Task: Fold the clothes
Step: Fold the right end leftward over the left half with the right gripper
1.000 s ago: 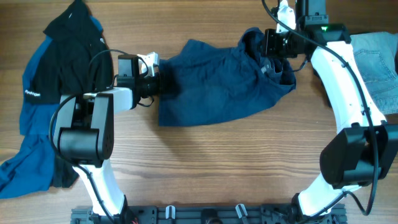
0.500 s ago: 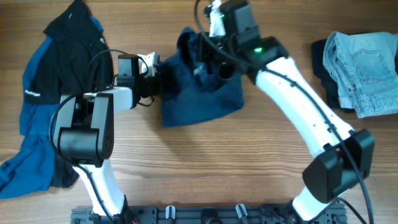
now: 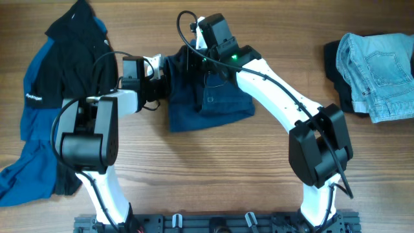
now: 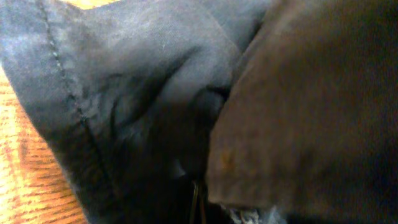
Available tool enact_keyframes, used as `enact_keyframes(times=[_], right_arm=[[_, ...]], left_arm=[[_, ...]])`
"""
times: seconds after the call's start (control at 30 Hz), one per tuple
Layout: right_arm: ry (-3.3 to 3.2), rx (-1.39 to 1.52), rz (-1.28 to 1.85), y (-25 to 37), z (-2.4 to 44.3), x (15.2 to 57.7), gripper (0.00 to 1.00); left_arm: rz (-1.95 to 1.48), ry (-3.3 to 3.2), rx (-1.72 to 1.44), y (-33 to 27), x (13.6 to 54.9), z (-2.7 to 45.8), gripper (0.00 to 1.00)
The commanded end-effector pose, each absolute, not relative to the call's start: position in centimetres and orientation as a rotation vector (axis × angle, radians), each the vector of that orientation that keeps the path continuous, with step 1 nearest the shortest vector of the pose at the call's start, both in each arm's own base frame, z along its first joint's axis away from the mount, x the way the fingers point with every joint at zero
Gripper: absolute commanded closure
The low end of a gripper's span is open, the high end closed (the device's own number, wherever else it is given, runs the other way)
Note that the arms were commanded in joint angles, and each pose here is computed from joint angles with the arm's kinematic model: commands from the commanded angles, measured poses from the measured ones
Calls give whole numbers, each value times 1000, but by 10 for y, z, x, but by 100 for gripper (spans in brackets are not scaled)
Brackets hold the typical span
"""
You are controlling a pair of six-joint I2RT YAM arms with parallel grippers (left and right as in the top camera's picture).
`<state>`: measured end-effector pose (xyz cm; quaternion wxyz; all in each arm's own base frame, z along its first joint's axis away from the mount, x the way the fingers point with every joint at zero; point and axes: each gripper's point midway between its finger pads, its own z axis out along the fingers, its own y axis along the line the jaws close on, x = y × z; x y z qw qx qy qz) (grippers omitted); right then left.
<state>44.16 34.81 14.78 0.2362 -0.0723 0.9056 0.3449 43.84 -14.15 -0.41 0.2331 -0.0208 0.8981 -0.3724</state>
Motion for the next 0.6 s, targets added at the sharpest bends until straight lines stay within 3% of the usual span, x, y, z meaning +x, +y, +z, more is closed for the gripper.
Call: enact_keyframes(times=[0.0,0.2,0.33,0.57], right_arm=[[2426,-327,1104,366,172,428,43],[2390,-376,1157,369,190,421,41],[2306,-441,1022,354,220,422,38],[2544,-514,531,306,153,407,25]], left_arm=[[-971,2568,-214,-109,421,-21,96],[-912,2461,-374,-43,422,55,95],[-860,2350,-390,-17,417,113,79],[-835,2316,-363,-18,413,135,60]])
